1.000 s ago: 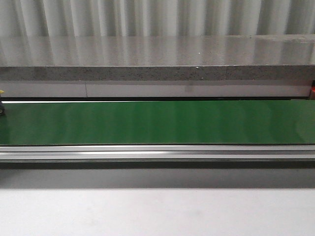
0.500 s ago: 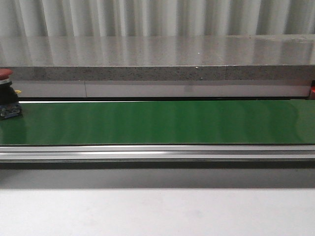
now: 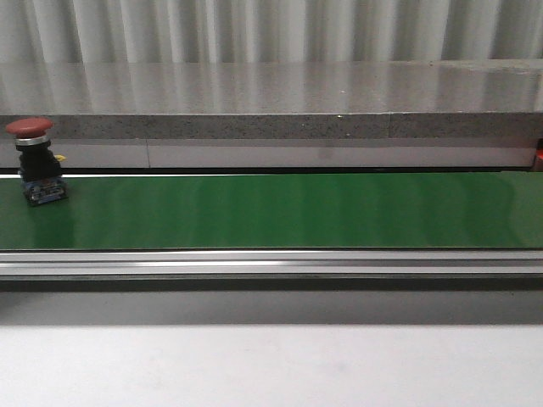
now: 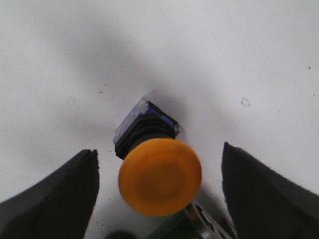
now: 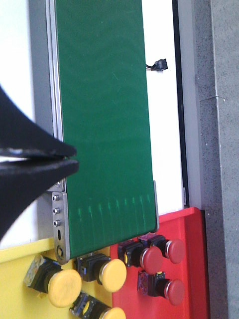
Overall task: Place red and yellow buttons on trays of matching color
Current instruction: 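Move the left gripper over a yellow button beside the belt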
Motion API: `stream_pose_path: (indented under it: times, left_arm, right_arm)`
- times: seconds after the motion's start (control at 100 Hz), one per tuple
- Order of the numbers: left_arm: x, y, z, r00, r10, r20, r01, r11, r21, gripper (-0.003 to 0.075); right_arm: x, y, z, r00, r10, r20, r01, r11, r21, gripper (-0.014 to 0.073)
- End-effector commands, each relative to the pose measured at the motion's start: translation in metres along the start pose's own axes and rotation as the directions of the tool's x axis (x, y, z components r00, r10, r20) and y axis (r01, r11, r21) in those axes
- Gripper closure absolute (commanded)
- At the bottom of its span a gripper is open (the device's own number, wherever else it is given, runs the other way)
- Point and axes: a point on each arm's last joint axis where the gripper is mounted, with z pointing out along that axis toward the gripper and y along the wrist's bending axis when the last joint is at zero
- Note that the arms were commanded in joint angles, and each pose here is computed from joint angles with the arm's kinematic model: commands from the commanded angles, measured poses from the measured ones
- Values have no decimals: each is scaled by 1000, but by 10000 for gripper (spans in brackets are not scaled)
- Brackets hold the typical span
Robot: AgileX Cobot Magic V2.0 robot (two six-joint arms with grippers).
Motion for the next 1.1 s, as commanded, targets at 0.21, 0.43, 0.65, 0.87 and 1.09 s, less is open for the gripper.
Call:
stream_pose_path:
  times: [0.21, 0.43, 0.65, 0.87, 1.09]
  left_arm:
    - [-3, -7, -32, 996, 56, 74, -61, 996, 64, 521]
    - [1, -6, -38, 972, 228, 63, -231, 972, 47, 521]
    - [6, -6, -63, 921, 378, 98, -383, 922, 49, 521]
    - [19, -2, -101, 874, 471, 121, -479, 877, 44, 521]
    - [37, 2, -158, 831, 504, 234, -528, 848, 50, 521]
  right_arm:
    - [-14, 2, -3, 996, -12, 88, 12, 1000, -7, 662]
    - [-14, 2, -3, 996, -11, 88, 12, 1000, -7, 662]
    - [-14, 2, -3, 996, -11, 89, 12, 1000, -7, 662]
    - [-14, 2, -3, 996, -11, 89, 12, 1000, -7, 662]
    - [-14, 2, -3, 996, -11, 91, 12, 1000, -7, 662]
